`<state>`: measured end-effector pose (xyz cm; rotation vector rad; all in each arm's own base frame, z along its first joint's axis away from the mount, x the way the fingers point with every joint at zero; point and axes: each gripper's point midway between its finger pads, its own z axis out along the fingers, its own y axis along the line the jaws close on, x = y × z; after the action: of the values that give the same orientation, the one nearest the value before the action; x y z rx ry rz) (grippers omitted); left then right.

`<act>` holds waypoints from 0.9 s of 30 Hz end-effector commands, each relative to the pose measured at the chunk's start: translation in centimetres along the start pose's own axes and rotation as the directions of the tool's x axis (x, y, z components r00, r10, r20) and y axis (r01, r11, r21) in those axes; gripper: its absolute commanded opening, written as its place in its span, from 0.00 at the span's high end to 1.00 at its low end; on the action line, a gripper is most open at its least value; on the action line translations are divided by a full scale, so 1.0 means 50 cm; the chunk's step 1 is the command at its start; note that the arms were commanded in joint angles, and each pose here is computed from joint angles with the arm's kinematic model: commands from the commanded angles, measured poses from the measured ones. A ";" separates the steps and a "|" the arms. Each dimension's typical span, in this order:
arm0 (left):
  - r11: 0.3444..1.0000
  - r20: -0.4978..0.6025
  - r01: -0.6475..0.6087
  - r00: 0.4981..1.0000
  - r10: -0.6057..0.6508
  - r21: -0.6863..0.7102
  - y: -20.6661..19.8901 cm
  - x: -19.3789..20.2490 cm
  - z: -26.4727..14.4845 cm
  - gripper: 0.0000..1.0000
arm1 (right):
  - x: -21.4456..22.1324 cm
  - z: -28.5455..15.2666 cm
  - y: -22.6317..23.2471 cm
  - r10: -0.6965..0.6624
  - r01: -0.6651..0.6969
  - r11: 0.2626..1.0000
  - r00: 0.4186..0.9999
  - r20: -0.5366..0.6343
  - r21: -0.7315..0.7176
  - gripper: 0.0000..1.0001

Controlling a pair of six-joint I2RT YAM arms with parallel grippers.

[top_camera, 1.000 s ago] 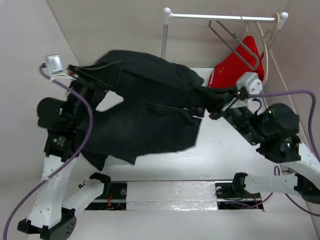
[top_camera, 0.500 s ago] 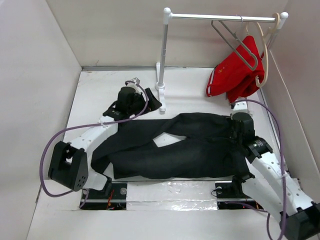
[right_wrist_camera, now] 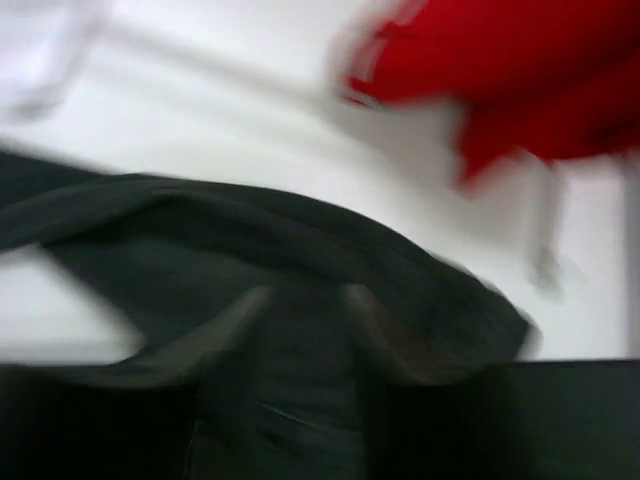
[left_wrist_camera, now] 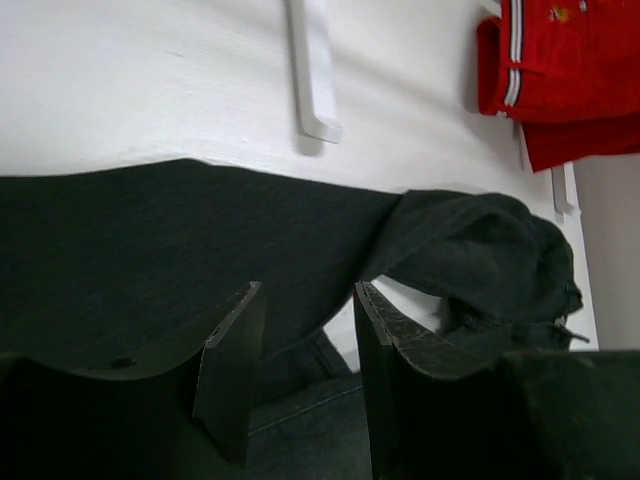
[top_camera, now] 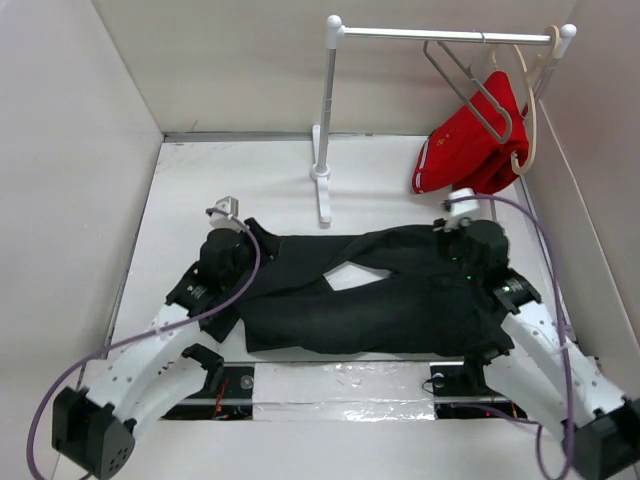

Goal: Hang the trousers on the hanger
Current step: Flatten out the trousers at the center of the board.

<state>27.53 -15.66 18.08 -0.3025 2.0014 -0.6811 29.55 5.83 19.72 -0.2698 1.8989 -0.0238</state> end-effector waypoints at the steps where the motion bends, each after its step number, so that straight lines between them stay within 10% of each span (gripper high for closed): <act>1: 0.992 0.112 0.077 0.992 -0.065 -0.102 0.041 -0.035 -0.041 0.63 | -0.116 -0.019 0.223 -0.086 0.154 0.922 0.976 0.199 -0.355 0.81; 3: 0.976 0.120 0.099 0.990 -0.077 -0.193 0.074 -0.035 -0.064 0.62 | -0.116 -0.008 0.310 -0.152 0.221 0.883 0.969 0.192 -0.413 1.00; 11: 0.965 0.384 0.218 0.911 -0.148 -0.145 0.055 -0.169 -0.188 0.59 | -0.150 -0.086 0.736 -0.241 0.515 0.497 0.855 0.459 -0.698 0.92; 19: 0.995 0.588 0.092 0.804 -0.089 0.025 -0.076 -0.371 -0.372 0.56 | -0.127 -0.092 0.975 -0.215 0.586 0.270 0.810 0.545 -0.764 0.44; 27: 0.996 0.631 0.070 0.771 -0.086 0.051 -0.070 -0.379 -0.424 0.54 | -0.032 -0.048 1.099 -0.313 0.592 0.194 0.793 0.522 -0.782 0.39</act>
<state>18.39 -2.59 42.84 -0.5538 1.3074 -0.6119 19.37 57.53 13.10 -1.5701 1.3309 0.6972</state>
